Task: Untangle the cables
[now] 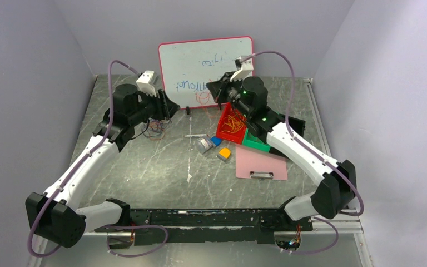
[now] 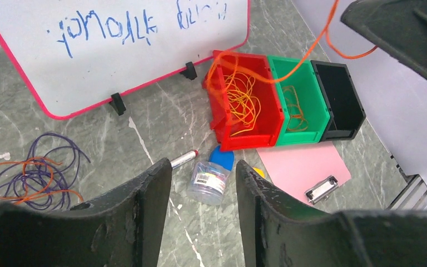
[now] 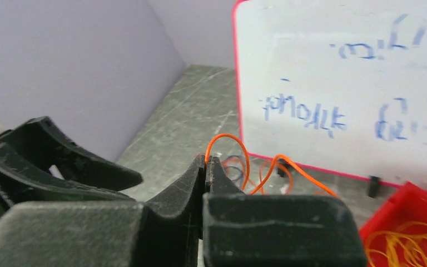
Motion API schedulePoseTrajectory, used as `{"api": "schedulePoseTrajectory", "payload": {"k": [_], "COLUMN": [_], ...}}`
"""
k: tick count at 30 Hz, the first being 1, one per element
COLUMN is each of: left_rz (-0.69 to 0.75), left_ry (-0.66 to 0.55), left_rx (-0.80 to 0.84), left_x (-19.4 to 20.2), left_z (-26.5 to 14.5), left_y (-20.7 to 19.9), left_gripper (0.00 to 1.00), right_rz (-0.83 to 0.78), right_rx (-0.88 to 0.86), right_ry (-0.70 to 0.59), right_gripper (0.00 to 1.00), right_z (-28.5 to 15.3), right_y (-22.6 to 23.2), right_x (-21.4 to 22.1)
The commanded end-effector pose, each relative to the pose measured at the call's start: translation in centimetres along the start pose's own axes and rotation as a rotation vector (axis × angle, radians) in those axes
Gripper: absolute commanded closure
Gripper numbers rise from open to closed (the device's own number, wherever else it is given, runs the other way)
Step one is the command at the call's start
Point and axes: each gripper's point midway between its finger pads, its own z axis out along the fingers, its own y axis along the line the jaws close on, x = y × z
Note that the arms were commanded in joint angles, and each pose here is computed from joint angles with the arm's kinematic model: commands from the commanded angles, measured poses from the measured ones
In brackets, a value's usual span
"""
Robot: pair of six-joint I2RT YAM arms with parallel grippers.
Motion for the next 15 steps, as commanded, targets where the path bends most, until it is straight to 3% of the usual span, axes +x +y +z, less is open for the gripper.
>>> {"api": "schedulePoseTrajectory", "payload": {"k": [1, 15], "left_rz": [0.018, 0.002], "left_ry": [-0.024, 0.045], "left_rx": [0.027, -0.159], "left_x": [-0.5, 0.8], "left_z": [0.4, 1.7], "left_y": [-0.5, 3.3], "left_gripper": [0.48, 0.48], "right_rz": [-0.092, -0.185], "right_rx": [0.159, 0.436], "right_ry": [-0.040, -0.109], "right_gripper": [1.00, 1.00], "right_z": [-2.3, -9.3], "right_y": [-3.6, -9.9], "right_x": [-1.6, -6.0]}}
